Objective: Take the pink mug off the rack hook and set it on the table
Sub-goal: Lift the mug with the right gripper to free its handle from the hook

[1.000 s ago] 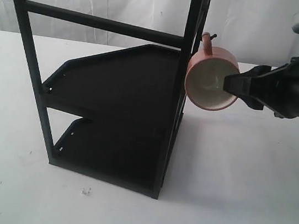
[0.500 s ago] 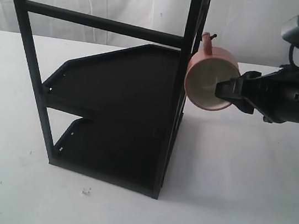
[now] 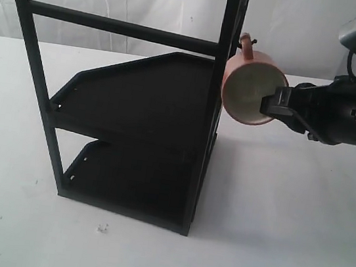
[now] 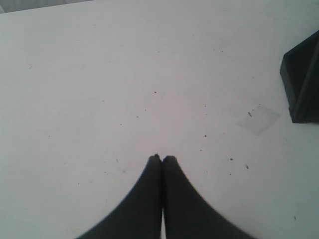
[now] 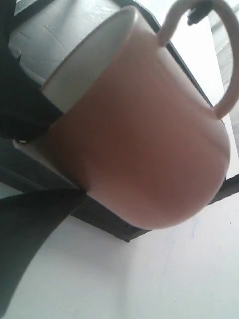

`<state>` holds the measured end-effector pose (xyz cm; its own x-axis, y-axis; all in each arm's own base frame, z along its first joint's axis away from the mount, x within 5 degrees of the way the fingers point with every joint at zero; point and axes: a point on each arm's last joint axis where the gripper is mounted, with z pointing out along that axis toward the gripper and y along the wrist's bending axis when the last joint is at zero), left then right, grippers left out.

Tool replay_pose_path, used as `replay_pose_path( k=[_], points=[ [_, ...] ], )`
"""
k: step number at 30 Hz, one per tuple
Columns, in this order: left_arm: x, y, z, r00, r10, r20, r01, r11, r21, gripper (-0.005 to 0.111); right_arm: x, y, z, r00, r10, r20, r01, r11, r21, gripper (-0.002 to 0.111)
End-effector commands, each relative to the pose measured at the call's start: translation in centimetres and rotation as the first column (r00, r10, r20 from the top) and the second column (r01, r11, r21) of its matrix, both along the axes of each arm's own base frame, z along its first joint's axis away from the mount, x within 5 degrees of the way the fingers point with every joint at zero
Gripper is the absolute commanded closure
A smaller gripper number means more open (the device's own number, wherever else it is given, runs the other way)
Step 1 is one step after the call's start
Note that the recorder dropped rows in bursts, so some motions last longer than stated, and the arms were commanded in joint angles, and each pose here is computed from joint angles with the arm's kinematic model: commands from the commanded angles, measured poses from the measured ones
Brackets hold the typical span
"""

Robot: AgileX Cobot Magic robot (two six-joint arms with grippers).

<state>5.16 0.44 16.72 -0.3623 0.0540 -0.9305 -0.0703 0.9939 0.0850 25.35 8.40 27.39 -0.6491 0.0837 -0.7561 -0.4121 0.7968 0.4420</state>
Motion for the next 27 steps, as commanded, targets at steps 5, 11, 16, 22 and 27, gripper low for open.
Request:
replay_pose_path(
  k=[5, 11, 16, 22, 27],
  points=[
    [-0.01, -0.02, -0.09, 1.000, 0.000, 0.003, 0.000, 1.000, -0.009, 0.107, -0.35, 0.46, 0.12, 0.999, 0.035, -0.026, -0.034, 0.998, 0.060, 0.089],
    [-0.01, -0.02, -0.09, 1.000, 0.000, 0.003, 0.000, 1.000, -0.009, 0.107, -0.44, 0.57, 0.15, 0.998, 0.047, -0.031, -0.044, 0.997, 0.070, 0.093],
    [-0.01, -0.02, -0.09, 1.000, 0.000, 0.003, 0.000, 1.000, -0.009, 0.107, -0.44, 0.57, 0.15, 0.998, 0.047, -0.031, -0.044, 0.997, 0.070, 0.101],
    [-0.01, -0.02, -0.09, 1.000, 0.000, 0.003, 0.000, 1.000, -0.009, 0.107, -0.40, 0.52, 0.15, 0.999, 0.041, -0.029, -0.039, 0.997, 0.067, 0.108],
    [-0.01, -0.02, -0.09, 1.000, 0.000, 0.003, 0.000, 1.000, -0.009, 0.107, -0.40, 0.52, 0.15, 0.999, 0.041, -0.029, -0.039, 0.997, 0.067, 0.108]
  ],
)
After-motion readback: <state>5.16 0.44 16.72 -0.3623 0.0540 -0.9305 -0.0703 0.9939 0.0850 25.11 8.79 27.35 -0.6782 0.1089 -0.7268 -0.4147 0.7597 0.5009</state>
